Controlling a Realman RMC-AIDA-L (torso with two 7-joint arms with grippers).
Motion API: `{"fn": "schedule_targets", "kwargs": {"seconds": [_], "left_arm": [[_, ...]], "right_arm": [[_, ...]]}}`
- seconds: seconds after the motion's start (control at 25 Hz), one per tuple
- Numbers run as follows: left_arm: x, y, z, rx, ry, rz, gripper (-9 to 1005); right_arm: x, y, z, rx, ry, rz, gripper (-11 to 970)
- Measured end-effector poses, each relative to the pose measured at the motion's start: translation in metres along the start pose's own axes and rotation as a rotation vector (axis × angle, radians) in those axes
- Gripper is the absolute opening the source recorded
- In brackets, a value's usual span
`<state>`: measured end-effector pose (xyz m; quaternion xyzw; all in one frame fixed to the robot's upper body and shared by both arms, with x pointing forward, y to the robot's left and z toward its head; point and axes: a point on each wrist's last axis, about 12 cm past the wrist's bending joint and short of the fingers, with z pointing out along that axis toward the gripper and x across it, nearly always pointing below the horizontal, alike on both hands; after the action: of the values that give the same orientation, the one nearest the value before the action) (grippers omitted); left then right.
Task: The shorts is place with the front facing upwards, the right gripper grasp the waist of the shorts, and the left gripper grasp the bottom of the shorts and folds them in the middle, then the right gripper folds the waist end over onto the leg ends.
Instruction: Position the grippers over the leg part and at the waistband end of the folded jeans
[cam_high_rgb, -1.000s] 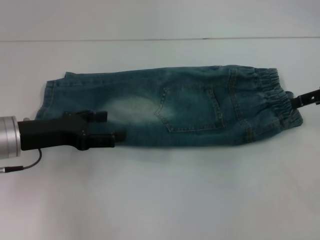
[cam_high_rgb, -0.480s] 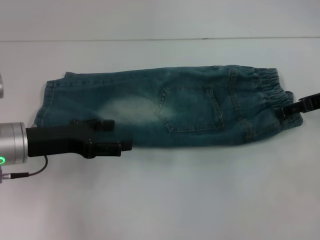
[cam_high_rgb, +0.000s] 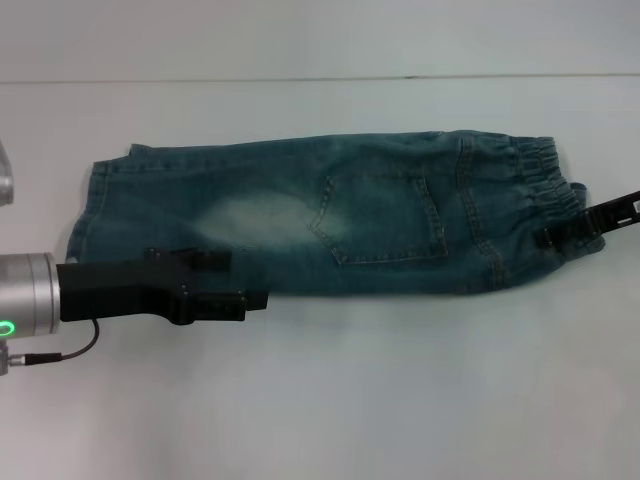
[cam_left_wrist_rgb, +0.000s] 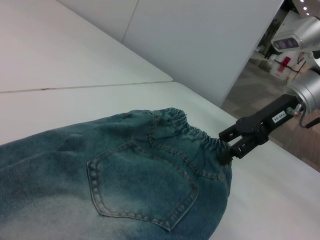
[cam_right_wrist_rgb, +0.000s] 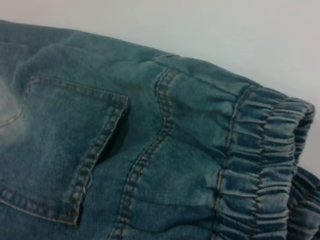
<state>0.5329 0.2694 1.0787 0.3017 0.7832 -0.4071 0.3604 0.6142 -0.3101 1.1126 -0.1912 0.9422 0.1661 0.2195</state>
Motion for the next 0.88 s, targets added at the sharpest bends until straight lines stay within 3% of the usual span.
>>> {"fn": "schedule_targets", "kwargs": {"seconds": [0.88], "left_arm": [[0.0006, -0.001, 0.0028, 0.006, 0.01, 0.003, 936]], "right_arm": [[-0.0028, 0.0075, 0.0016, -0.03, -0.001, -0.019, 826]]}}
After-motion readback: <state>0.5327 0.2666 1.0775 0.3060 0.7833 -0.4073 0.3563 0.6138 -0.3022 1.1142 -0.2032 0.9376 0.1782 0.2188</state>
